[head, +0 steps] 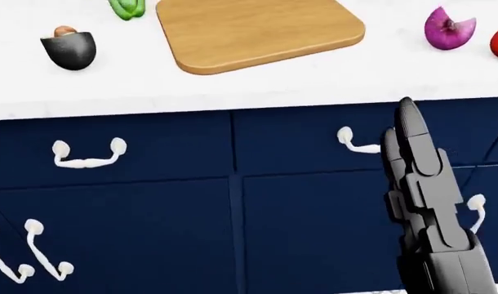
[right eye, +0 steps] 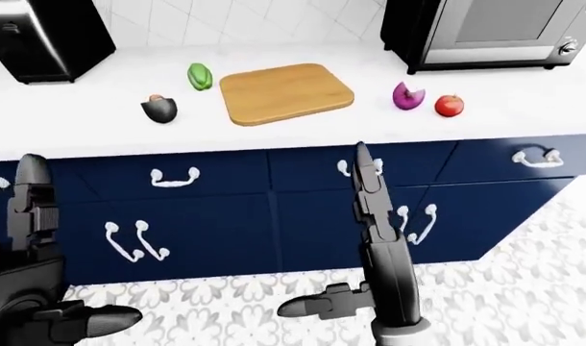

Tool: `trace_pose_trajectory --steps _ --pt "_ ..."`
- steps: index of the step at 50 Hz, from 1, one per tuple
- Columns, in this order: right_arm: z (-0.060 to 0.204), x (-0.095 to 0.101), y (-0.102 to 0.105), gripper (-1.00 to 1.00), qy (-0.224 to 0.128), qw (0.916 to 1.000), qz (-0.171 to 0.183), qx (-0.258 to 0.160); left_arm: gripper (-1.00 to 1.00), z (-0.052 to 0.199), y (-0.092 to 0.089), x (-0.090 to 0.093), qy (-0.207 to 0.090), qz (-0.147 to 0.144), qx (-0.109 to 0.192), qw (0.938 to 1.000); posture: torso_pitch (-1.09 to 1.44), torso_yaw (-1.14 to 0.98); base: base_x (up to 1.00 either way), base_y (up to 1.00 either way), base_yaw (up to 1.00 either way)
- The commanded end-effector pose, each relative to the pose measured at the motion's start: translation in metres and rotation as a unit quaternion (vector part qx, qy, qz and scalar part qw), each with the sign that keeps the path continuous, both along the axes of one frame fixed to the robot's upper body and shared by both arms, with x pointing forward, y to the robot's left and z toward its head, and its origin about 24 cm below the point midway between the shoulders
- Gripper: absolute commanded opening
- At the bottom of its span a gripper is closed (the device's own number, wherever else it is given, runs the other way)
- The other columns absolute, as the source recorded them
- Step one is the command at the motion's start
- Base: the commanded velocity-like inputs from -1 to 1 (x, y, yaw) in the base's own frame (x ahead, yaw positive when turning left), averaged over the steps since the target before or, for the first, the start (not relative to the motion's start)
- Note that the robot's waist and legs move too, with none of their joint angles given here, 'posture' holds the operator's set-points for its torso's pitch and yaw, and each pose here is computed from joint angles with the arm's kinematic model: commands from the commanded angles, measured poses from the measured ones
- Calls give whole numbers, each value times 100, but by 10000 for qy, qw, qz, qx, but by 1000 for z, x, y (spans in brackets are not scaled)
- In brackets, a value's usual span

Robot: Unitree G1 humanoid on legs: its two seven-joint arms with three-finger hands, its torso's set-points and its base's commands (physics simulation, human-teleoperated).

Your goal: Place the avocado, onion, tomato and bell pepper on the cutting board.

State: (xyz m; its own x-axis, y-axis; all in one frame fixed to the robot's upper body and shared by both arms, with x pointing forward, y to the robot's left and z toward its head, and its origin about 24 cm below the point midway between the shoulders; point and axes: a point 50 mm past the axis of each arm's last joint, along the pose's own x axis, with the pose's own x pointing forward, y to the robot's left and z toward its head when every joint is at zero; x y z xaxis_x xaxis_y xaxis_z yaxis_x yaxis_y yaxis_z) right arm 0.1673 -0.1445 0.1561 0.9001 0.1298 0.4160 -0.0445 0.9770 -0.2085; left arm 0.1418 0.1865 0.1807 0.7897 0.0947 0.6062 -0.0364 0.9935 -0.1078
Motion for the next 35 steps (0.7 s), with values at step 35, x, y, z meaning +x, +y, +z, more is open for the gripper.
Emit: trace_pose_trajectory --steps 35 --pt "15 -7 -2 100 -479 9988 -30 24 100 13 -5 -8 -431 -91 110 9990 0 0 19 0 0"
